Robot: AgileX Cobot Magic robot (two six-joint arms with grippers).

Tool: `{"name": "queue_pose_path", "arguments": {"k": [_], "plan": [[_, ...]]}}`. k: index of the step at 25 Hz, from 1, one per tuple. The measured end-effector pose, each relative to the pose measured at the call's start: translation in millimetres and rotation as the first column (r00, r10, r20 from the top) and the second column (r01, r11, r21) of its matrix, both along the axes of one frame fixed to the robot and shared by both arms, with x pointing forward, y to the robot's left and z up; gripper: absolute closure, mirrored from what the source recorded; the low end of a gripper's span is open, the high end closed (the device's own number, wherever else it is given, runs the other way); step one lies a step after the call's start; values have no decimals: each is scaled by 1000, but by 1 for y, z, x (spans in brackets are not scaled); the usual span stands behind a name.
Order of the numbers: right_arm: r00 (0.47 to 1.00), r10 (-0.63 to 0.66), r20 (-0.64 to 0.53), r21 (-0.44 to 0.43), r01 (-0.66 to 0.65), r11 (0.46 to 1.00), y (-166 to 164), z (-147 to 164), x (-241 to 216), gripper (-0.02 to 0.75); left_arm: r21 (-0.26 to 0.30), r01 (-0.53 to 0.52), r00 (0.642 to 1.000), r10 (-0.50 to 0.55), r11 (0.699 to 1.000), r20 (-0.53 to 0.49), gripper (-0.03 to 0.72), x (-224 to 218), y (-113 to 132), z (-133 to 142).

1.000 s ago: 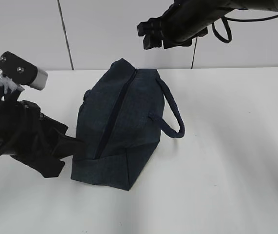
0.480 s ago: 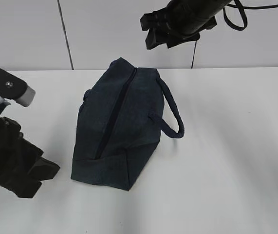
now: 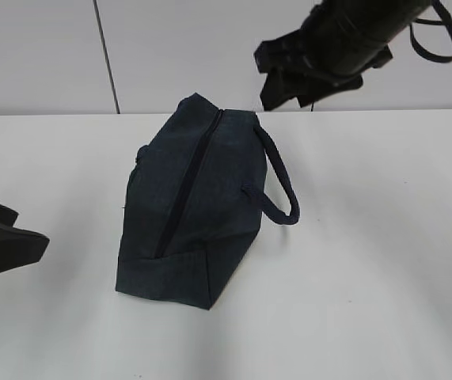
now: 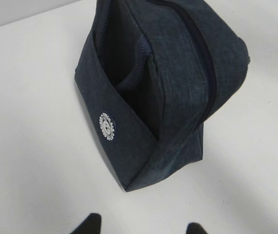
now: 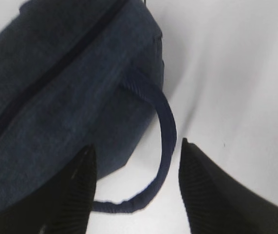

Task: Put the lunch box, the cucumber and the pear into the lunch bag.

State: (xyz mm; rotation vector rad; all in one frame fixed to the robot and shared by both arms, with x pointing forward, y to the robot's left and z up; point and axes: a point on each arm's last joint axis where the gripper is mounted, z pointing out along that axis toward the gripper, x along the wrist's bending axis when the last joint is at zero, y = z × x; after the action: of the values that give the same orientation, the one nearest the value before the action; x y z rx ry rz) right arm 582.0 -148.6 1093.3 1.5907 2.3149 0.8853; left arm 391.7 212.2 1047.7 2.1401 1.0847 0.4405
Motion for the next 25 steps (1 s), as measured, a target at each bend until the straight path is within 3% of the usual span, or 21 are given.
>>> {"name": "queue_pose_path", "arguments": {"k": [10,21,25], "plan": [[1000,-3,-29,-58,1,998,-43,-13,-100,363,9,26,999,-27,1000,47,379,-33,17,18],[997,19,81,-160,-6,987,-97,-10,-214,367,-16,-13,999,14,1000,34,379,-73,37,28],[989,15,147,-167,10,986,-115,-14,-254,367,-24,-32,996,34,999,80,382,-87,47,32]]}}
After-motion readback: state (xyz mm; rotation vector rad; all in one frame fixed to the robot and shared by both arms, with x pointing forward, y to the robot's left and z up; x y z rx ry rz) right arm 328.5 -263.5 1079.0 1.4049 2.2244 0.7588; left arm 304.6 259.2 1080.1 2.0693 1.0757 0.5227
